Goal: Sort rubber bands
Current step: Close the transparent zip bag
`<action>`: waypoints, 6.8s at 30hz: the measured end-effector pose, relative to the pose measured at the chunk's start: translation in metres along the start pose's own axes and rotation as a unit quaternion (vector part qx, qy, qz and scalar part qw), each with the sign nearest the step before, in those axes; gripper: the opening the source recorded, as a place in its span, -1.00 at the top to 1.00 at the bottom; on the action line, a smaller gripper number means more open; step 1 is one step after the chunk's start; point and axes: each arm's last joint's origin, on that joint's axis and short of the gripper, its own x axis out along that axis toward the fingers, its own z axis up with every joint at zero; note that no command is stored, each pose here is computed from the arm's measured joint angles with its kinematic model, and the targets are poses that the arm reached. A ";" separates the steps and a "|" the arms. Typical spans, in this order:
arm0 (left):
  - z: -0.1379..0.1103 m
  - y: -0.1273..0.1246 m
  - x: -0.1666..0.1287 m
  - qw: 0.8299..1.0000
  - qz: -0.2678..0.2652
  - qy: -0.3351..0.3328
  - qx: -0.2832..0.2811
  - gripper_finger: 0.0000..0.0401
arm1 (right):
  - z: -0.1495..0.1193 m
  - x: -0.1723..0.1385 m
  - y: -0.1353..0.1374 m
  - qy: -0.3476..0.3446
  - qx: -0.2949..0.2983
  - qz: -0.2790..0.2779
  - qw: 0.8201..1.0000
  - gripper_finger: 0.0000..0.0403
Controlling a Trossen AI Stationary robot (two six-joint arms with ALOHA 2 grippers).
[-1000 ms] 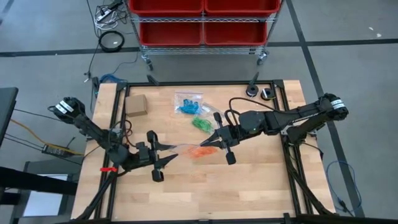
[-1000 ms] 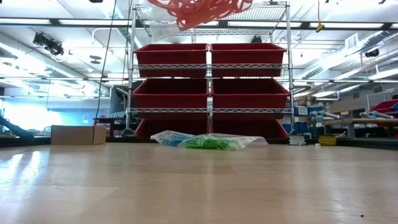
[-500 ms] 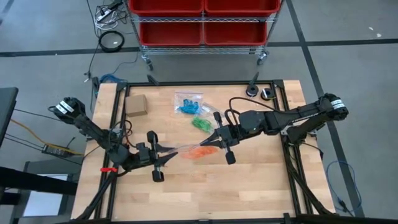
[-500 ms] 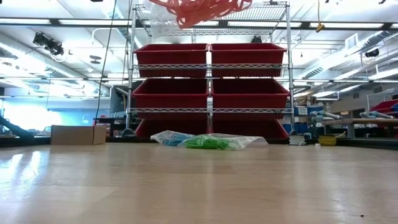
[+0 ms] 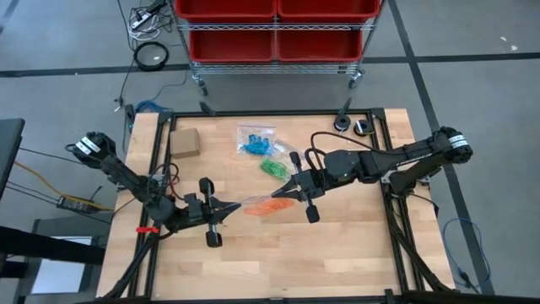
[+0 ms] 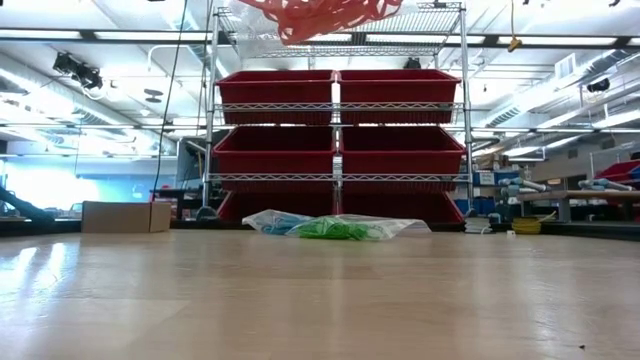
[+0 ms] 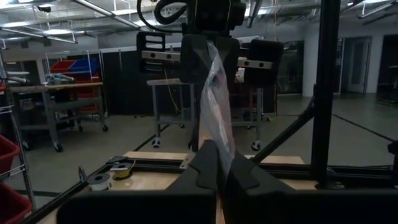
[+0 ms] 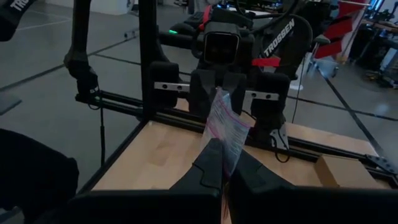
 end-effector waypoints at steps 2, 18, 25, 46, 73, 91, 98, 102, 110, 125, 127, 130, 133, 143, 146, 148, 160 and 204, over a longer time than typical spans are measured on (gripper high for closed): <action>0.000 0.000 0.000 1.000 0.000 0.000 0.001 0.98 | 0.000 0.000 0.000 0.000 0.000 0.000 1.000 1.00; 0.001 -0.001 -0.001 0.999 -0.008 -0.005 0.034 0.99 | -0.002 0.000 0.000 0.011 0.011 -0.011 1.000 0.85; 0.008 -0.003 0.001 0.993 -0.029 0.068 0.094 1.00 | -0.012 -0.001 0.001 0.068 0.043 -0.032 0.996 0.31; 0.118 0.028 0.072 0.873 -0.154 0.427 0.176 1.00 | 0.016 0.071 0.025 0.166 0.007 -0.048 0.985 0.08; 0.116 0.009 0.112 0.798 -0.206 0.517 0.230 1.00 | 0.006 0.099 0.027 0.211 -0.010 -0.070 0.975 0.58; 0.114 0.008 0.112 0.798 -0.211 0.523 0.215 0.98 | 0.006 0.098 0.029 0.217 -0.039 -0.058 0.974 0.98; 0.114 0.008 0.113 0.801 -0.206 0.520 0.215 0.96 | 0.006 0.097 0.030 0.220 -0.047 -0.059 0.973 1.00; 0.114 0.008 0.113 0.802 -0.196 0.518 0.221 0.81 | 0.006 0.097 0.029 0.221 -0.049 -0.061 0.972 1.00; 0.126 0.012 0.109 0.802 -0.188 0.526 0.213 0.29 | 0.005 0.097 0.029 0.225 -0.053 -0.063 0.971 1.00; 0.126 0.010 0.108 0.810 -0.169 0.543 0.143 0.17 | 0.004 0.096 0.030 0.229 -0.057 -0.074 0.969 1.00; 0.123 0.008 0.109 0.816 -0.165 0.536 0.141 0.17 | 0.004 0.096 0.031 0.230 -0.060 -0.080 0.968 1.00; 0.121 0.003 0.108 0.823 -0.145 0.524 0.162 0.17 | 0.005 0.096 0.031 0.229 -0.061 -0.080 0.968 1.00; 0.120 0.000 0.108 0.828 -0.133 0.515 0.178 0.18 | 0.005 0.096 0.033 0.229 -0.062 -0.080 0.968 1.00; 0.118 0.001 0.103 0.819 -0.119 0.529 0.187 0.48 | 0.006 0.095 0.039 0.224 -0.074 -0.086 0.968 1.00; 0.118 0.001 0.103 0.819 -0.117 0.532 0.181 0.55 | 0.007 0.095 0.041 0.224 -0.078 -0.093 0.967 1.00; 0.118 0.001 0.103 0.820 -0.117 0.530 0.179 0.57 | 0.007 0.095 0.041 0.223 -0.078 -0.093 0.967 1.00; 0.118 0.001 0.103 0.818 -0.122 0.528 0.196 0.96 | 0.007 0.095 0.041 0.222 -0.080 -0.094 0.967 1.00; 0.116 0.007 0.097 0.792 -0.115 0.553 0.232 1.00 | -0.029 0.052 0.054 0.475 -0.018 -0.061 0.878 1.00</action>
